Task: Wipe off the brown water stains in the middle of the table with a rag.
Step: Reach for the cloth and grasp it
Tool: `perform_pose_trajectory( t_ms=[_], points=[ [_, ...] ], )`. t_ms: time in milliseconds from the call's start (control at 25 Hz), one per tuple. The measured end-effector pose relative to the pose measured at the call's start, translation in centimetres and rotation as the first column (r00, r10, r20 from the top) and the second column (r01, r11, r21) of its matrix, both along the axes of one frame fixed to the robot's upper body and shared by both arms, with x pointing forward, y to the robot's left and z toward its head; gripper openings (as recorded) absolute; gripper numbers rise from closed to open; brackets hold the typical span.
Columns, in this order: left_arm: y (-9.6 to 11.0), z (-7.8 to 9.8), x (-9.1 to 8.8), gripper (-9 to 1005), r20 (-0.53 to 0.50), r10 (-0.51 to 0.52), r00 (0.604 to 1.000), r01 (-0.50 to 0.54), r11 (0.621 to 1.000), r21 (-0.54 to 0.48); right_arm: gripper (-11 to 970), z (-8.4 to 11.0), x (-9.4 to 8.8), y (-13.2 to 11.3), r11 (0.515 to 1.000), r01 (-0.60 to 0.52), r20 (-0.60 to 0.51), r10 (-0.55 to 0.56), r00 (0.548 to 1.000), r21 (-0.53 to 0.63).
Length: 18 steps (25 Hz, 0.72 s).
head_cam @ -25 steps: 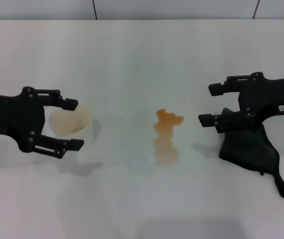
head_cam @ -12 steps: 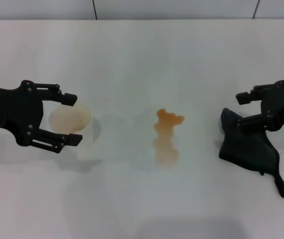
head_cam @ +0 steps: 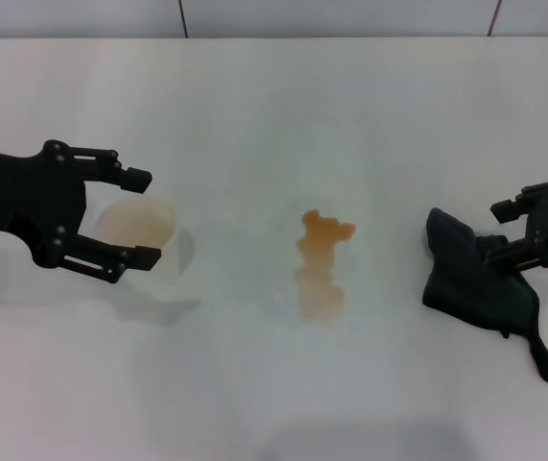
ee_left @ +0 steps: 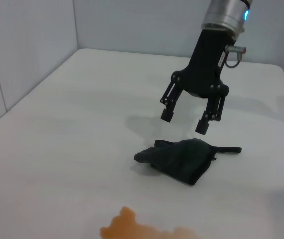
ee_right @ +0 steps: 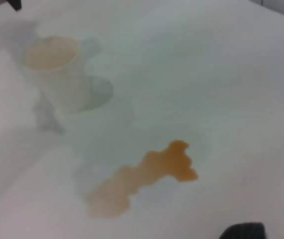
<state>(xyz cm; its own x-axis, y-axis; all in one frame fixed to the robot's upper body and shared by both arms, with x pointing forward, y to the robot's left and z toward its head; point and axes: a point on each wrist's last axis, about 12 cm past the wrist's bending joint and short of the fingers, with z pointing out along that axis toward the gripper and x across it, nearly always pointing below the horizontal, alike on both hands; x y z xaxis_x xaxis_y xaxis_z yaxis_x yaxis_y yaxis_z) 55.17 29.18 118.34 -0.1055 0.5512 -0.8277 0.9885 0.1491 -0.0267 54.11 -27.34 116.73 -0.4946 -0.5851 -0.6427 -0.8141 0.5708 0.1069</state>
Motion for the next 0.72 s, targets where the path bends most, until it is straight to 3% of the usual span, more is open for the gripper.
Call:
perform_pose_trajectory(
  t_ms=[720],
  points=[
    [0.0, -0.1, 0.2, 892, -0.001, 0.005, 1.000, -0.005, 1.000, 0.022, 785, -2.3, 0.6, 2.5, 0.997, -0.044, 0.012, 0.044, 0.999, -0.071]
  ],
)
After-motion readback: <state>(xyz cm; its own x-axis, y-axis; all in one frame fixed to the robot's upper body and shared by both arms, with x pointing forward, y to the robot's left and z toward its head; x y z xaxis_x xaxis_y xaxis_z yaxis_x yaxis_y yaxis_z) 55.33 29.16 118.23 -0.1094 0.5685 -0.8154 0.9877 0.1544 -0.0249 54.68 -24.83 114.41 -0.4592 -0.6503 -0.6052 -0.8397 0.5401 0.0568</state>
